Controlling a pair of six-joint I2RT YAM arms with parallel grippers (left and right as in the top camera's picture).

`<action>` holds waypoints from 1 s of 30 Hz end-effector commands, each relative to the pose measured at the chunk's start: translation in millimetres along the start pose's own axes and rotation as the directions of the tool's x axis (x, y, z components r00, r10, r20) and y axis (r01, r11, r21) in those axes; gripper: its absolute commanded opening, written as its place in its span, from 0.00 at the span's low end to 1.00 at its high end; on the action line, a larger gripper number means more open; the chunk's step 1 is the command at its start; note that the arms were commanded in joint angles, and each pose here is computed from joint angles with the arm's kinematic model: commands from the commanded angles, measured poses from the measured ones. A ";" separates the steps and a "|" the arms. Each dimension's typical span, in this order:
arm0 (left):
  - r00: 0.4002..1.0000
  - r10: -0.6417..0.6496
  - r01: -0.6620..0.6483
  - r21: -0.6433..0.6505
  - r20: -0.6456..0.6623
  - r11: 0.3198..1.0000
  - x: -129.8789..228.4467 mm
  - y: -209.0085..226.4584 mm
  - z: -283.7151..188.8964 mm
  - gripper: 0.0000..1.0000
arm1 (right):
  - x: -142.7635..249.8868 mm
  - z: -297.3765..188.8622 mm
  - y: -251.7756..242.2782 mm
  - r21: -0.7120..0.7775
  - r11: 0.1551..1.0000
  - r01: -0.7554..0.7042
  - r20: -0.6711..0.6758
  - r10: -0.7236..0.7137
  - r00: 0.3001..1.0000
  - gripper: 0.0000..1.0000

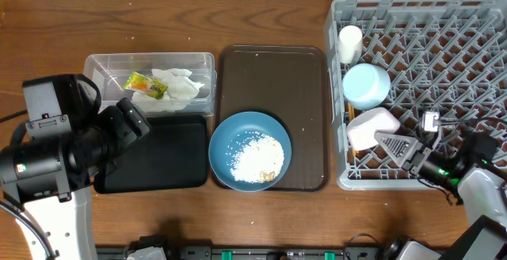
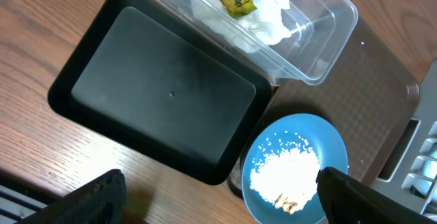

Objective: Sort waste into correct bins and load items into the dishwasher rack
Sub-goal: 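Withdraw the right gripper up and park it over the rack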

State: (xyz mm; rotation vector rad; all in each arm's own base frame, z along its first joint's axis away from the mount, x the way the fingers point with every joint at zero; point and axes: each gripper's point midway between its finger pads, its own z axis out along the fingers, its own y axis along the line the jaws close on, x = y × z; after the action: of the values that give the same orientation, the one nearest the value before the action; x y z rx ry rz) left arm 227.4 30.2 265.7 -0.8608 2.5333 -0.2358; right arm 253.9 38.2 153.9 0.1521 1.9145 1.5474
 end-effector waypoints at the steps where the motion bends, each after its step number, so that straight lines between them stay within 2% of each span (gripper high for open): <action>1: 1.000 -0.005 0.005 -0.004 0.017 1.000 -3.9 0.6 -4.0 0.92 | -1.6 -8.7 -12.2 0.056 0.998 -0.040 0.026 0.038 0.999 0.41; 2: 1.000 -0.005 0.005 -0.004 0.017 1.000 -3.9 0.6 -4.0 0.92 | -1.8 -10.7 -15.3 0.073 0.996 -0.044 0.031 0.042 0.999 0.43; 4: 1.000 -0.005 0.005 -0.004 0.017 1.000 -3.9 0.6 -4.0 0.91 | -2.2 -13.9 -20.6 0.103 0.994 -0.048 0.036 0.044 0.998 0.60; 5: 1.000 -0.005 0.005 -0.004 0.017 1.000 -3.9 0.6 -4.0 0.92 | -2.6 -15.4 -22.7 0.115 0.992 -0.048 0.039 0.044 0.998 0.99; 13: 1.000 -0.005 0.005 -0.004 0.017 1.000 -3.9 0.6 -4.0 0.92 | -20.5 -28.2 -25.5 0.155 0.987 -0.037 0.085 0.024 0.996 0.99; 21: 1.000 -0.005 0.005 -0.004 0.017 1.000 -3.9 0.6 -4.0 0.91 | -60.2 -43.5 -30.8 0.395 0.915 -0.081 0.068 0.059 0.996 0.99; 26: 1.000 -0.005 0.005 -0.004 0.017 1.000 -3.9 0.6 -4.0 0.91 | -73.8 -46.1 -18.9 0.545 0.836 -0.057 0.046 0.038 0.998 0.99; 30: 1.000 -0.005 0.005 -0.004 0.017 1.000 -3.9 0.6 -4.0 0.92 | -78.4 -50.0 0.2 0.702 0.712 0.008 -0.011 -0.001 1.000 0.99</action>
State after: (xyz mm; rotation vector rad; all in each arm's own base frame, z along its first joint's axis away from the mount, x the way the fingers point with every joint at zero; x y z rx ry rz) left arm 227.4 30.2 265.7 -0.8608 2.5333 -0.2358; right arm 286.5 -29.6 178.5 0.4383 2.3428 0.9676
